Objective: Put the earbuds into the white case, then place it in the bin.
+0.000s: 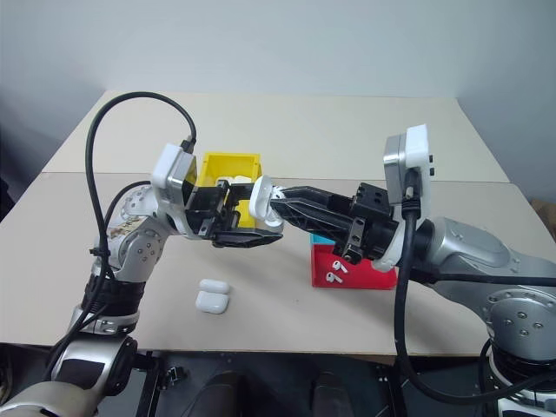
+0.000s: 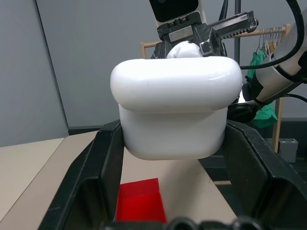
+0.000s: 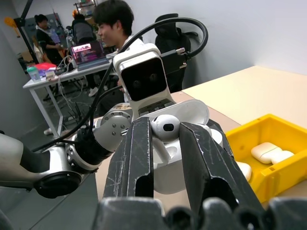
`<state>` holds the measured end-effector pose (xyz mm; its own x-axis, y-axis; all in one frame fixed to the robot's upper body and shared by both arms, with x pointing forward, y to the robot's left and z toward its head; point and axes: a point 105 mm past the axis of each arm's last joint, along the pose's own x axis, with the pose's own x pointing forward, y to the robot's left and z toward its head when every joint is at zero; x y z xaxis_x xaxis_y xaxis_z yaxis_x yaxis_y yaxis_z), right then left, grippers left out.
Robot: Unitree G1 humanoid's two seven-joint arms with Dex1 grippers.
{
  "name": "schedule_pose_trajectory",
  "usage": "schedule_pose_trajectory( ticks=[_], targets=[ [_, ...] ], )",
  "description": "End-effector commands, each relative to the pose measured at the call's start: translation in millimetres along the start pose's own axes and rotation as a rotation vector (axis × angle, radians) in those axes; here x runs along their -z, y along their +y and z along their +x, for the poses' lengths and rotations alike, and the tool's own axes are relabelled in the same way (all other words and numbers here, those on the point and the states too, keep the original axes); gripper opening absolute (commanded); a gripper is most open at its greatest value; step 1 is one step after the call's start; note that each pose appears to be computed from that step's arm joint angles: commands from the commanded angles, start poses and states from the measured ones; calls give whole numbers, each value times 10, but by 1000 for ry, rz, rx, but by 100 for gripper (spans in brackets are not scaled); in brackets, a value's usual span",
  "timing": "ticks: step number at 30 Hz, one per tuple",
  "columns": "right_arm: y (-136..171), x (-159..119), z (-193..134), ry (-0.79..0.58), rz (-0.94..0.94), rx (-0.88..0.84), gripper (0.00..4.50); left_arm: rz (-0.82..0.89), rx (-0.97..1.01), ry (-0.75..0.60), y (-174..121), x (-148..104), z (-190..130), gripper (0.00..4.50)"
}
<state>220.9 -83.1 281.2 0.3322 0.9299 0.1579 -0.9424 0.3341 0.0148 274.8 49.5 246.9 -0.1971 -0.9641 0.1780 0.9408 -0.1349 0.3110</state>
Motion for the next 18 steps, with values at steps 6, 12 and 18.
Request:
schedule_pose_trajectory(
  ticks=[6, 12, 18],
  targets=[
    [57, 14, 46, 35, -40, -25, 62, 66, 24, -16, 0, -130, 41, 278],
    [54, 31, 30, 52, -47, -21, 62, 67, 23, -19, -5, -119, 57, 278],
    [57, 33, 5, 63, -54, -14, 219, 70, 24, -22, -17, -124, 76, 278]
  ],
)
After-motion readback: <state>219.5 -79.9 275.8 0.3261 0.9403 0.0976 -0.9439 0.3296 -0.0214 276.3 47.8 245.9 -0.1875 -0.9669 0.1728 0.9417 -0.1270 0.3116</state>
